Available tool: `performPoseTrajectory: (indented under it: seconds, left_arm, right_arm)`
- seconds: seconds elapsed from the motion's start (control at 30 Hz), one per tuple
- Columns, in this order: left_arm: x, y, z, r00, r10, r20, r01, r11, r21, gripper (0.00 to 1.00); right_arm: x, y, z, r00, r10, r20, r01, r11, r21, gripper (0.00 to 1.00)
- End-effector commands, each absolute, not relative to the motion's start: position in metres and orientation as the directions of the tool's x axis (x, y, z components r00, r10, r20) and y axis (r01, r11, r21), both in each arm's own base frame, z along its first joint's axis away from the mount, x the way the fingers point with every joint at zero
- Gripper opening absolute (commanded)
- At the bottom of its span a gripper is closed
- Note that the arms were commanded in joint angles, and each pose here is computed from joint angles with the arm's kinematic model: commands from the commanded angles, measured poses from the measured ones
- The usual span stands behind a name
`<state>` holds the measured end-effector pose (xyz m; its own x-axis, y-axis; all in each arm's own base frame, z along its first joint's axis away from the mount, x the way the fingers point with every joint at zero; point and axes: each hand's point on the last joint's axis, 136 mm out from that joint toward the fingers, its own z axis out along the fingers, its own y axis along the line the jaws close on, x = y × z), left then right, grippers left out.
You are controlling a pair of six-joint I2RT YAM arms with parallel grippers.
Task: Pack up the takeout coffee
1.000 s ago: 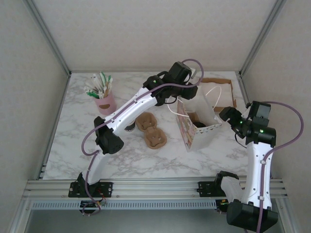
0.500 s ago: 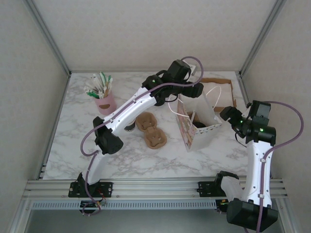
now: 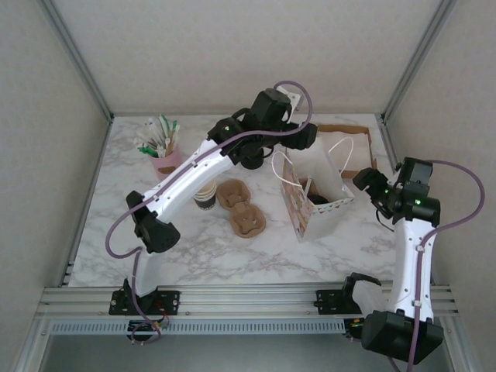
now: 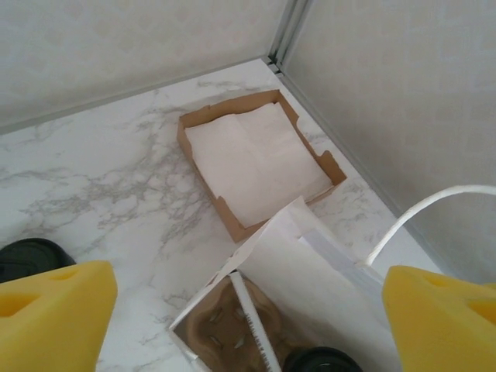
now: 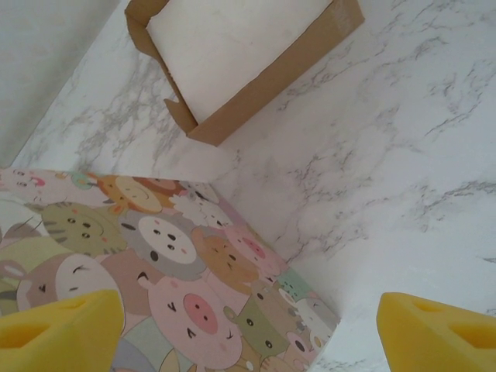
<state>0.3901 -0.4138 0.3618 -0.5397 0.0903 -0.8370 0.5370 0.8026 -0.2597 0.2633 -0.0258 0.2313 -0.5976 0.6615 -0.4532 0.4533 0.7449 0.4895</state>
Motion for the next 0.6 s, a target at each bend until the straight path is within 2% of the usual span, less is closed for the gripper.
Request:
performPoseTrajectory:
  seconds: [0.0, 0.07, 0.3, 0.57]
  left_arm:
    - [0.390, -0.394, 0.388, -0.487, 0.038, -0.872, 0.518, 0.816, -0.255, 0.96]
    - [0.392, -0.385, 0.387, -0.483, 0.020, -0.875, 0.502, 0.826, -0.258, 0.99]
    - [0.405, -0.344, 0.370, -0.516, -0.070, -0.853, 0.453, 0.823, -0.342, 1.00]
    - [0.421, -0.303, 0.340, -0.562, -0.150, -0.813, 0.400, 0.811, -0.426, 1.00]
  right_arm:
    - [0.281, -0.040, 0.245, -0.540, 0.687, -0.486, 0.469, 0.726, 0.503, 0.86]
    - [0.293, -0.044, 0.243, -0.534, 0.696, -0.480, 0.474, 0.717, 0.512, 0.86]
    - [0.344, -0.046, 0.227, -0.583, 0.702, -0.409, 0.462, 0.700, 0.544, 0.84]
    - [0.399, -0.039, 0.213, -0.664, 0.635, -0.394, 0.450, 0.761, 0.468, 0.82]
